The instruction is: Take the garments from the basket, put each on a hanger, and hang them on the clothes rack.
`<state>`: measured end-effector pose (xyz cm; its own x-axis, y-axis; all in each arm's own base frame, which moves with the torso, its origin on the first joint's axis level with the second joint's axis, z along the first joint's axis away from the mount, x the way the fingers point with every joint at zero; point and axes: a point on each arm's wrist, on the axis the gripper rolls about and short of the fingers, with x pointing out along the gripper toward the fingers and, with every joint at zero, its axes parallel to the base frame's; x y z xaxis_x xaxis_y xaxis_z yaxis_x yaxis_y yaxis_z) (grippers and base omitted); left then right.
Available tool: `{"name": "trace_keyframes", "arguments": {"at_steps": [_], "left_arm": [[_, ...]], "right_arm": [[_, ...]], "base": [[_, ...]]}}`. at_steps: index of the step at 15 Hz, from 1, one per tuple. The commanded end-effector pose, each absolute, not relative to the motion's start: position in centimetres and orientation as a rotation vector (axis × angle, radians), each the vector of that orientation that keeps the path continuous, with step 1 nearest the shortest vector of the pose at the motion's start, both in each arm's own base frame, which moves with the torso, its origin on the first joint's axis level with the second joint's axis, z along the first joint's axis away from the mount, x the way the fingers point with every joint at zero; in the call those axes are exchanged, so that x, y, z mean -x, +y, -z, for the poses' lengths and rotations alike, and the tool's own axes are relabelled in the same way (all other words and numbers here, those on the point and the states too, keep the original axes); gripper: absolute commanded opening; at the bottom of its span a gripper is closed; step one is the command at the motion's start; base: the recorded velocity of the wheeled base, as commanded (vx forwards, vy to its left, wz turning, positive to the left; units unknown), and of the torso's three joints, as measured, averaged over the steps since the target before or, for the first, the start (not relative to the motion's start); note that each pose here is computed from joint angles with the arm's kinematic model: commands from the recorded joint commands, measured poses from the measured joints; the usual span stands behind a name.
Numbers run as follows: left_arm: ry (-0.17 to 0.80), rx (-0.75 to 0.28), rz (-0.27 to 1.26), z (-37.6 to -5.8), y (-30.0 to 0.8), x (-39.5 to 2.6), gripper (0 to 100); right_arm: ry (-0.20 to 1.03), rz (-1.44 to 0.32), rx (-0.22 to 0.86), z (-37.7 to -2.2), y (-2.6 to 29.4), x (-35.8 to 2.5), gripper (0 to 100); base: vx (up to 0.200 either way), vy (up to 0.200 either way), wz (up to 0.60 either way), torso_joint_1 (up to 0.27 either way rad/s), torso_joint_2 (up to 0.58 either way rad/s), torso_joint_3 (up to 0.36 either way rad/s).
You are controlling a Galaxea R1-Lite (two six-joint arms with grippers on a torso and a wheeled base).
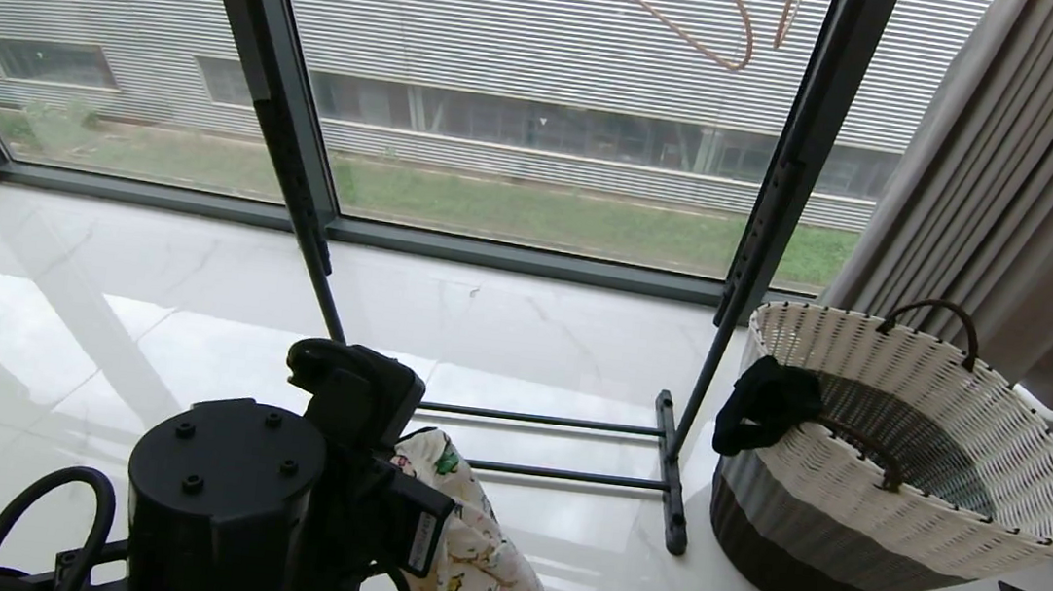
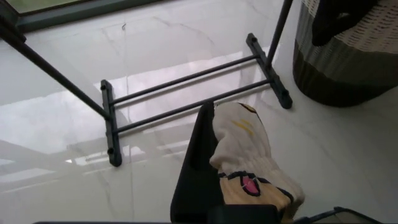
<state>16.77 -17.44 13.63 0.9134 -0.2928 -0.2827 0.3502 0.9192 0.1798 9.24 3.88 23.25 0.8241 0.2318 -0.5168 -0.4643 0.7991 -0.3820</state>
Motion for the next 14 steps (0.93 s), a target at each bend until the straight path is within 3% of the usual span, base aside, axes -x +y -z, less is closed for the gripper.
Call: {"name": "trace_keyframes", "arguments": {"at_steps": [1, 5, 14], "left_arm": [[0.251, -0.227, 0.336, -13.7, -17.4, -16.7, 0], [0.250, -0.226, 0.336, -13.8, -17.4, -16.7, 0], [0.247, -0.262, 0.333, -13.7, -16.2, -15.9, 0]], "right_arm": [[0.445, -0.351, 0.499, -23.5, 3.6, -9.5, 100], [0.374, -0.365, 0.366, -24.3, 3.9, -9.8, 100], [0.360, -0.289, 0.350, -24.6, 3.1, -9.4, 100]], "base": [[0.200, 0.000, 0.00, -0.007, 0.00, 0.007], [0.200, 0.000, 0.00, 0.002, 0.00, 0.002], [0.200, 0.000, 0.00, 0.002, 0.00, 0.001]]}}
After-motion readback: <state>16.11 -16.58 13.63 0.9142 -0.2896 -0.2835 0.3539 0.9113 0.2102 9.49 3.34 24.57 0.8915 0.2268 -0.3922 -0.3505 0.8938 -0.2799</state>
